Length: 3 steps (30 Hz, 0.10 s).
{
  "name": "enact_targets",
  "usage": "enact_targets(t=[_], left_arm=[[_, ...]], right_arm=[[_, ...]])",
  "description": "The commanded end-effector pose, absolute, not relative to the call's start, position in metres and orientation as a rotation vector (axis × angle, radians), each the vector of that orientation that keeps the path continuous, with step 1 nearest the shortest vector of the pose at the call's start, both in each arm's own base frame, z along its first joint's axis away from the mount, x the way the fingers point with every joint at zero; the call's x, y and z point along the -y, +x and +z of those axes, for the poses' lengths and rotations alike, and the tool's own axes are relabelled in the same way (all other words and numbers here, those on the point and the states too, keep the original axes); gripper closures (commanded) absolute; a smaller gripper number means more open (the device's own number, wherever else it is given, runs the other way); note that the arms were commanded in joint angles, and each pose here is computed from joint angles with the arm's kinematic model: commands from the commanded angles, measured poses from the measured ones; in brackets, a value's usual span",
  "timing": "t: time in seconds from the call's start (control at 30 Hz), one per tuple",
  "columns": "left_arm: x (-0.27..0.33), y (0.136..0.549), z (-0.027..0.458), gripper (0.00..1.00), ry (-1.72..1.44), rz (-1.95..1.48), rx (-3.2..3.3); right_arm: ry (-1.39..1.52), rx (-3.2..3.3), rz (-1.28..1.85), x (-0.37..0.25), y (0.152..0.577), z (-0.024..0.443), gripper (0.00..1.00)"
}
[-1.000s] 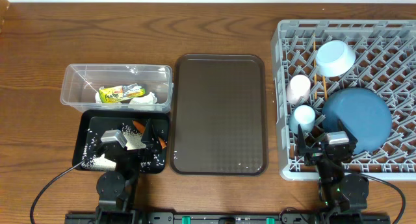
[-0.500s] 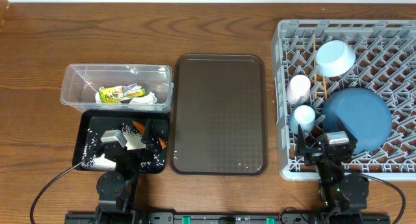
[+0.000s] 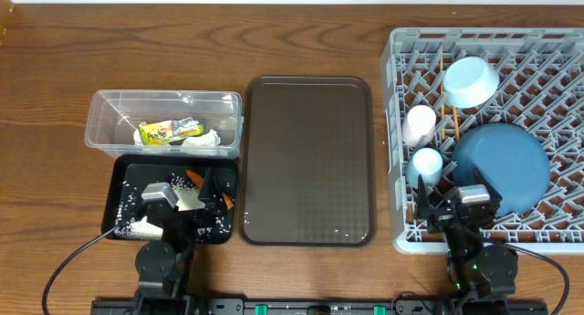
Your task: Sort waste into correct bins and load items into the dishwasher rack
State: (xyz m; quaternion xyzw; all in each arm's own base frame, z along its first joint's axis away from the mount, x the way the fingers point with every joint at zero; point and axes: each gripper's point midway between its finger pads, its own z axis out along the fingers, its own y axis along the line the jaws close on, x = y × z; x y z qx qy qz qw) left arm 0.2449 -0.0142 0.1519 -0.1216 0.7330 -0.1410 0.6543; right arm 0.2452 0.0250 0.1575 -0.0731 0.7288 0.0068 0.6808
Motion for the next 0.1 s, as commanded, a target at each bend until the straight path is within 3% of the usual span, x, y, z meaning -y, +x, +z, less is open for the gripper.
enact_targets(t=[0.0, 0.07], left_arm=[[0.0083, 0.2436, 0.136, 0.02, -0.293, -0.269, -1.711], [0.0083, 0.2436, 0.136, 0.02, -0.293, -0.269, -1.711]], right_arm=[[-0.167, -1.634, -0.002, -0.0222, 0.2452, 0.1573, 0.01], [-0.167, -1.634, -0.002, -0.0222, 0.2452, 0.1573, 0.01]])
